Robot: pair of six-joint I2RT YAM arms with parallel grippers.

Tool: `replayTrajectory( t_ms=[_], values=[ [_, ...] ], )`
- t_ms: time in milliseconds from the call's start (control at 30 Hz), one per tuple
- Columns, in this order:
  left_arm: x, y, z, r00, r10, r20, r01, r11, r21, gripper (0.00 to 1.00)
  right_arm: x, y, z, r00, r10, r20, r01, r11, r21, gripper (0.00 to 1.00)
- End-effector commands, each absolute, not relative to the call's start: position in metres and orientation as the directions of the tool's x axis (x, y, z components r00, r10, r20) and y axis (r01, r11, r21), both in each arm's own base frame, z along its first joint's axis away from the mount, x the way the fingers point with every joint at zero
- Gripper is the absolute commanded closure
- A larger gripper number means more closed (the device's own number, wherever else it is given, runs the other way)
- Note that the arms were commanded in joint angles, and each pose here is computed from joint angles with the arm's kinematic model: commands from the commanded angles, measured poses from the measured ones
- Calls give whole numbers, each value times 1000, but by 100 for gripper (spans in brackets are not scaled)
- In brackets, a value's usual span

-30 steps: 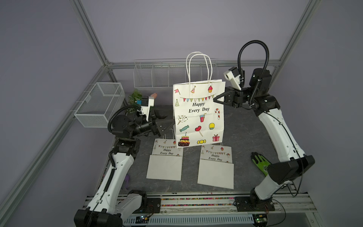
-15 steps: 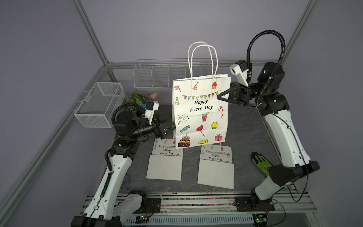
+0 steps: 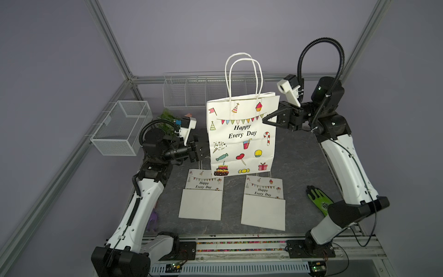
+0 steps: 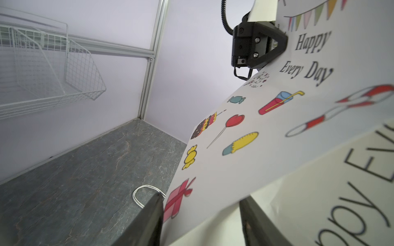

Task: Put away the paper bag
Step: Press the paper bag.

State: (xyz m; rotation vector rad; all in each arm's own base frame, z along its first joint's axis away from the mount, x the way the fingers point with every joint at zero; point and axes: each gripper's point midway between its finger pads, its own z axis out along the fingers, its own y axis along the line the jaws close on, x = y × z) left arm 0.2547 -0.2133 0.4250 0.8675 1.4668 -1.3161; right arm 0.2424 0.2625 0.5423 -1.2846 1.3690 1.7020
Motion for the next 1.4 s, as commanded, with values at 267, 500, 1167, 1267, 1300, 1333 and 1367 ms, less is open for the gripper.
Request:
replayTrajectory(
  t_ms=[267, 500, 1167, 1267, 1300, 1333, 1367],
  values=[
    [233, -202, 450, -240, -85, -967, 915, 312, -255, 4, 241, 262, 539, -399, -160, -903, -842, -326, 430, 94],
    [234, -153, 462, -222, -155, -963, 709, 653, -268, 2, 264, 257, 536, -453, -117, -884, -854, -227, 468, 93],
    [194, -189, 447, -493, -219, -842, 792, 288, -538, 0, 281, 253, 527, -487, -49, -872, -866, -101, 489, 93],
    [192, -194, 459, -515, -245, -822, 801, 206, -563, 0, 278, 252, 527, -480, -51, -876, -870, -103, 483, 93],
    [189, -196, 463, -515, -242, -823, 808, 183, -560, 1, 277, 251, 526, -479, -52, -876, -870, -102, 482, 93],
    [185, -198, 466, -514, -236, -825, 814, 169, -556, 1, 278, 251, 525, -481, -53, -875, -869, -100, 484, 93],
    [181, -200, 467, -512, -226, -829, 820, 158, -550, 2, 279, 251, 523, -485, -54, -873, -868, -97, 488, 93]
  ],
)
